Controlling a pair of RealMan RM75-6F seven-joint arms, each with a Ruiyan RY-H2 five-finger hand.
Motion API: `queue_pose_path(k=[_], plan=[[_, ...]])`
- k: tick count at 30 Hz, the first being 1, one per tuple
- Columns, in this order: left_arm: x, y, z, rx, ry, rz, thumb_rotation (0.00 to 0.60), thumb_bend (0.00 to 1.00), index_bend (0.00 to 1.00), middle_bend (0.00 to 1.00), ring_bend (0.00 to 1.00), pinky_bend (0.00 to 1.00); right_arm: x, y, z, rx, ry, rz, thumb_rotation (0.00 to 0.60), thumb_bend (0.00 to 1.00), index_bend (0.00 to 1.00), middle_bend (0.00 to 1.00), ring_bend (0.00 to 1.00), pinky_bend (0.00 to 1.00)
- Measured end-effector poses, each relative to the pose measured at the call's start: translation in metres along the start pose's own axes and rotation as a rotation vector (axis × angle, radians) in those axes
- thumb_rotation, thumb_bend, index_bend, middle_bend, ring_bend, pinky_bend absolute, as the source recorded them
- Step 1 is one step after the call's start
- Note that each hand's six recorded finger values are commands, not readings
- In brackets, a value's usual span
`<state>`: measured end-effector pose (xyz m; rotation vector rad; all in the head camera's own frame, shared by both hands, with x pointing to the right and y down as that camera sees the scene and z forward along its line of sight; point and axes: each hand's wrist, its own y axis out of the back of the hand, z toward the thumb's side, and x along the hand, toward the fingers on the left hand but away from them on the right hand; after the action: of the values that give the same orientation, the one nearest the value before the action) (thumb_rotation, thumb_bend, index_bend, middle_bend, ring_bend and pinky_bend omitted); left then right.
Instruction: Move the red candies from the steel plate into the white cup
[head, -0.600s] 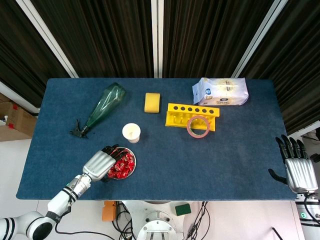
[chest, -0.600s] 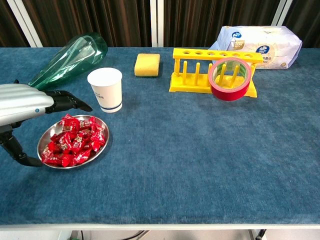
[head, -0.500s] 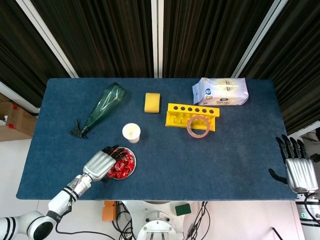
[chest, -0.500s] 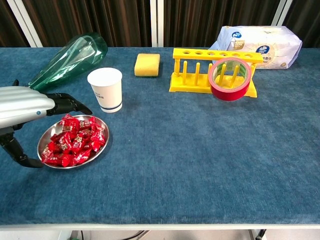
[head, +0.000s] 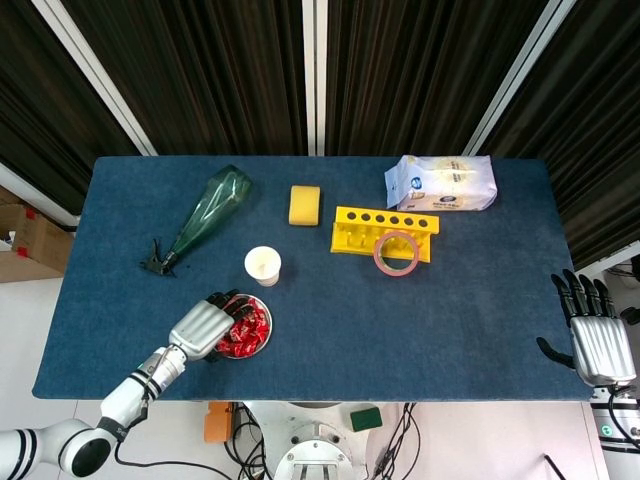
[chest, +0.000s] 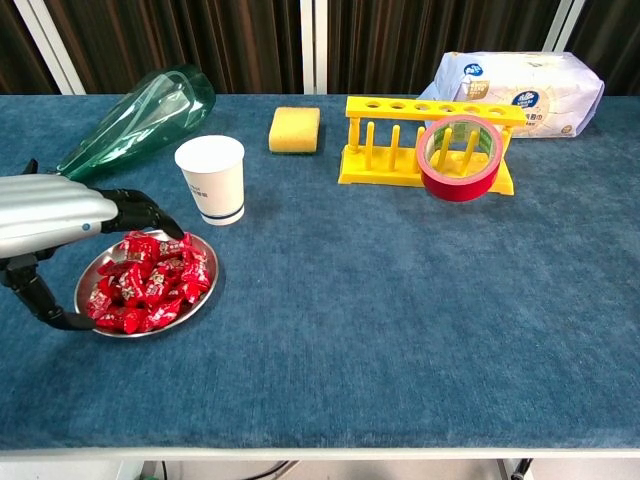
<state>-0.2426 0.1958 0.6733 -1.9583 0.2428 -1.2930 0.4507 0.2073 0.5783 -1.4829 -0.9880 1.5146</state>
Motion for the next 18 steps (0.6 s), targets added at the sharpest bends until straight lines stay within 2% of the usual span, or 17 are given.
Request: queue_pose_path(k=[2,7,18], plan=[[0.0008,-0.0010,-0.0016,0.003,0.007,-0.008,0.600,0.16,0.15,0.14,0.10,0.28,0.0003,0.0002,0.0000,-0.001,-0.001,-0.001,0.600,0.18,0.00,0.00,0.00,0.00],[0.0025,-0.0007,-0.0019,0.018,0.013,-0.010,0.600,0.17,0.17,0.17,0.12,0.31,0.0000,0.0010,-0.0013,-0.007,-0.007,-0.006,0.600,0.18,0.00,0.00,0.00,0.00],[0.0059,-0.0016,-0.0010,0.057,0.021,-0.008,0.600,0.20,0.25,0.27,0.22,0.47,-0.0006,0.0005,-0.0012,-0.008,-0.009,-0.003,0.600,0.18,0.00,0.00,0.00,0.00]])
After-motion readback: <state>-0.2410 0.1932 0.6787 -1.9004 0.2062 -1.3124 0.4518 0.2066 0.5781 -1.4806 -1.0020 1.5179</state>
